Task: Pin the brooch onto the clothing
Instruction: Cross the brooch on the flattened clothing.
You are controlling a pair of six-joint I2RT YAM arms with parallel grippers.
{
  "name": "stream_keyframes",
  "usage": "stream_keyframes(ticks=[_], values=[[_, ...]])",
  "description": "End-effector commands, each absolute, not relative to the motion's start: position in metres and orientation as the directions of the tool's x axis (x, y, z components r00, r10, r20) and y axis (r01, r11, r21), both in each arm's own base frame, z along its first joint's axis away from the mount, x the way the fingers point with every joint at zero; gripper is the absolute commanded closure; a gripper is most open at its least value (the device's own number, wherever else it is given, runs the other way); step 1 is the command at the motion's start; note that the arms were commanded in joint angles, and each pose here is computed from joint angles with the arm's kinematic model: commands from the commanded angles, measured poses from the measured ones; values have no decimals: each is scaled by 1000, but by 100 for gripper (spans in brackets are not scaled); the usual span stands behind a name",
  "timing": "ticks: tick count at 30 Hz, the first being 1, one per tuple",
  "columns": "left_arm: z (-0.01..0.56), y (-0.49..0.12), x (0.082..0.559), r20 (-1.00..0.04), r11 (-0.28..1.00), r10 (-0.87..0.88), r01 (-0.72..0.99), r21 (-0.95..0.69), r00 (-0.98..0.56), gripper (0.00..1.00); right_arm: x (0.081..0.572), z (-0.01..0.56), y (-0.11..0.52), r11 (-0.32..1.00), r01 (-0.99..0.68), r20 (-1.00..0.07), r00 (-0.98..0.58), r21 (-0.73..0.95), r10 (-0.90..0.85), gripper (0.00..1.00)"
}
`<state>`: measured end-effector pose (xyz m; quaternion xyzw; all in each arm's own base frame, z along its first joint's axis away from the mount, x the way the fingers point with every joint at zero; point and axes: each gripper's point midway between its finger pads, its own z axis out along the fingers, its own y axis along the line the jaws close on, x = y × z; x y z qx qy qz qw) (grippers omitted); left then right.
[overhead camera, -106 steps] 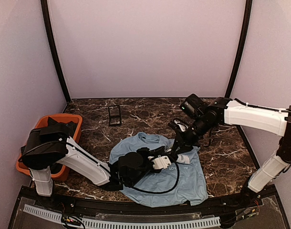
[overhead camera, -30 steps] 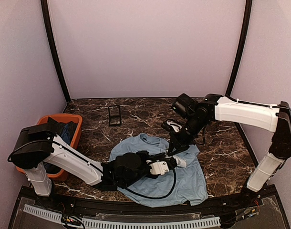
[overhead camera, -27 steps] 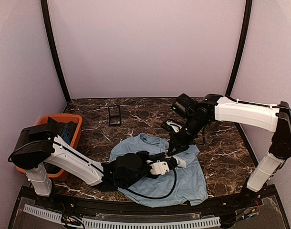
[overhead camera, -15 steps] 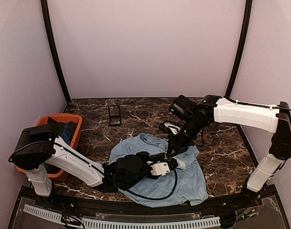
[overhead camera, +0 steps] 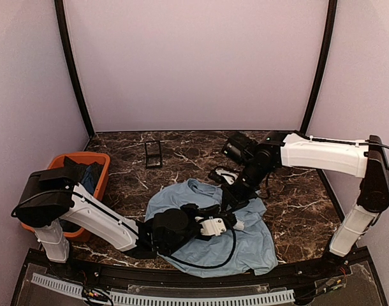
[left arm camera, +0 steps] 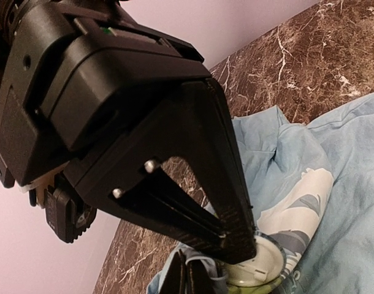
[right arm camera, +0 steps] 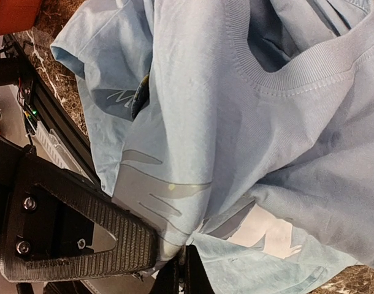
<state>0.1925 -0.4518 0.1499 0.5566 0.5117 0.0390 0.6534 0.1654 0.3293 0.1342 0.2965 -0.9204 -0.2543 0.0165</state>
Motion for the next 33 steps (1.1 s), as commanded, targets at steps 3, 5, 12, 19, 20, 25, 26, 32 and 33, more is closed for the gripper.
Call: stream_keyframes(ticks=[3, 5, 12, 19, 20, 25, 26, 32, 33], values=[[186, -453, 194, -692, 478, 532, 501, 722, 489, 99, 131, 146, 360, 557, -577, -135, -757, 598, -639, 100], [186, -452, 194, -693, 480, 531, 501, 720, 488, 99, 128, 150, 363, 539, -580, -143, -750, 610, -646, 100], [189, -450, 195, -698, 486, 526, 502, 715, 486, 99, 126, 166, 367, 504, -603, -187, -736, 619, -651, 100], [191, -449, 190, -720, 481, 500, 536, 693, 481, 99, 139, 185, 363, 509, -644, -281, -736, 571, -616, 100], [191, -448, 189, -722, 481, 498, 540, 691, 480, 99, 141, 188, 362, 510, -646, -293, -738, 568, -608, 100], [190, -448, 186, -732, 471, 488, 563, 679, 475, 99, 142, 202, 364, 489, -651, -330, -737, 580, -589, 100], [190, -448, 186, -733, 470, 488, 565, 678, 474, 99, 143, 203, 364, 487, -651, -334, -737, 582, -587, 100], [189, -448, 186, -739, 471, 485, 573, 671, 467, 99, 139, 209, 365, 465, -659, -346, -728, 592, -592, 100], [188, -449, 186, -739, 468, 485, 575, 671, 467, 99, 139, 211, 364, 463, -663, -356, -726, 588, -588, 100]])
